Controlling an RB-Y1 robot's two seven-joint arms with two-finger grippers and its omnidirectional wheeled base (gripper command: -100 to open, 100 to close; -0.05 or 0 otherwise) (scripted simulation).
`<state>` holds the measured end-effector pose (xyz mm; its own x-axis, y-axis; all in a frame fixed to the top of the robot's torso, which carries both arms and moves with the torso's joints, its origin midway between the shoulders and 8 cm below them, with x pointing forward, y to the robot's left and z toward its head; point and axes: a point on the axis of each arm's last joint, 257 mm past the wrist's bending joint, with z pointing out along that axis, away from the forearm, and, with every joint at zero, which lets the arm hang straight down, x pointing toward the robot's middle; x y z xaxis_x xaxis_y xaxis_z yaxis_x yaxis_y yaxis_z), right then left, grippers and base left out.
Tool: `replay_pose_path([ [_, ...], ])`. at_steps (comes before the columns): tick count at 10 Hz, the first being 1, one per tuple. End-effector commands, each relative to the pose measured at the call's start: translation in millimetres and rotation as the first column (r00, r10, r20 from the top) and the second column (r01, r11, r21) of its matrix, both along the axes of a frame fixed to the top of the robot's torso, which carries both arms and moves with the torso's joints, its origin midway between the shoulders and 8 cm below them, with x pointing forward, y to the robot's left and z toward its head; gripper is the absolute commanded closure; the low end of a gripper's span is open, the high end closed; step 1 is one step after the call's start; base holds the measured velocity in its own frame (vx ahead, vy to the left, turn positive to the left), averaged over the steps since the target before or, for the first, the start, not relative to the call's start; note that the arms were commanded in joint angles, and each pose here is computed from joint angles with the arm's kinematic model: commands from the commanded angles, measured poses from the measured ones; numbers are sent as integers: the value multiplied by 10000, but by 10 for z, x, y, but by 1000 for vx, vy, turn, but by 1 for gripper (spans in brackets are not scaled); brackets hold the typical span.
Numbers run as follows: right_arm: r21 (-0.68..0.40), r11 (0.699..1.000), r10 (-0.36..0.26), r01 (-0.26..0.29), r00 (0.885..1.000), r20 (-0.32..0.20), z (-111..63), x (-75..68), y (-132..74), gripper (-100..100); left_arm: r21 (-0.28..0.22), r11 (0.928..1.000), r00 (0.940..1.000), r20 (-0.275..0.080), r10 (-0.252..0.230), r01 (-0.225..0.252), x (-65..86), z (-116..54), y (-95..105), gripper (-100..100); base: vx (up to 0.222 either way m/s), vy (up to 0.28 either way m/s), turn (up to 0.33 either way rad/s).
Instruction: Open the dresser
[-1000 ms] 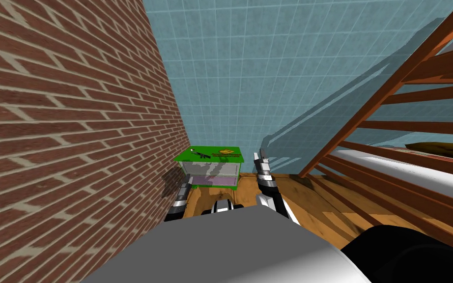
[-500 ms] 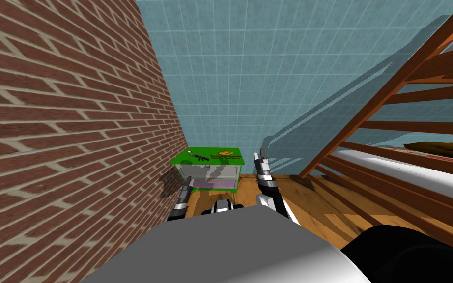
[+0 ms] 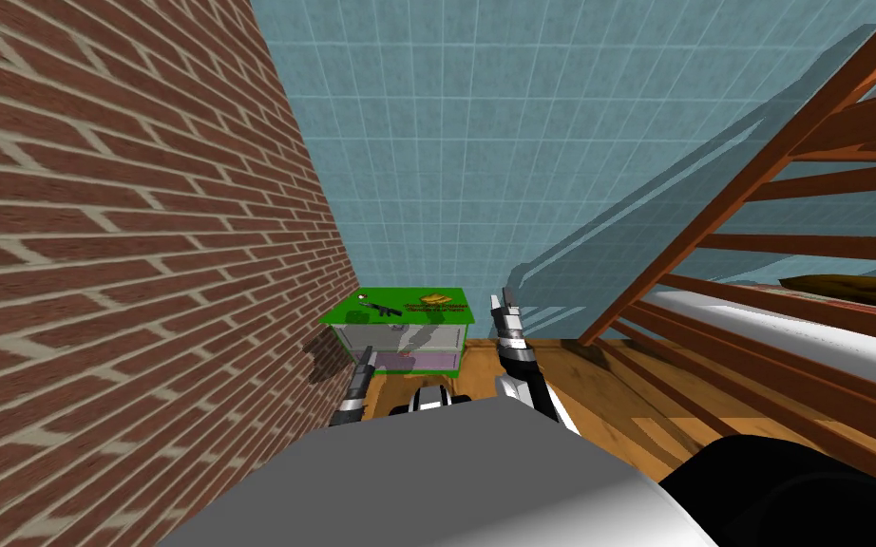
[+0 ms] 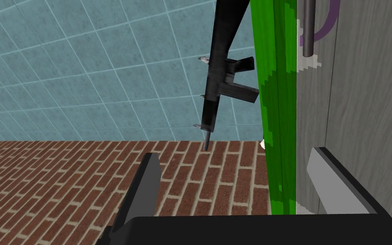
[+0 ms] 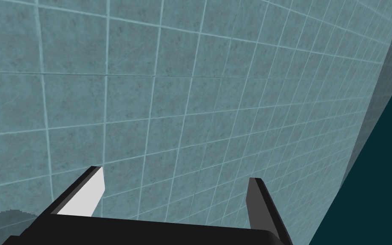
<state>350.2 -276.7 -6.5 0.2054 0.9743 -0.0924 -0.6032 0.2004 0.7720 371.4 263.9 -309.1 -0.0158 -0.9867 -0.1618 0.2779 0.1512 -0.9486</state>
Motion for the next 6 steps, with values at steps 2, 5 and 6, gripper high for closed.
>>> replay_pose_path([
  [2,0,10000,0,0,10000,0,0,0,0,0,-50,10000,9997,-230,-46,44,-60,-172,-43,-100,78,-1,-28],
  [5,0,10000,0,0,10000,0,0,0,0,0,-110,9999,9989,-456,-122,117,-131,-340,-99,-100,87,1,-34],
  [6,0,10000,0,0,10000,0,0,0,0,0,-148,9998,9986,-506,-167,160,-158,-394,-132,-100,85,-1,-28],
])
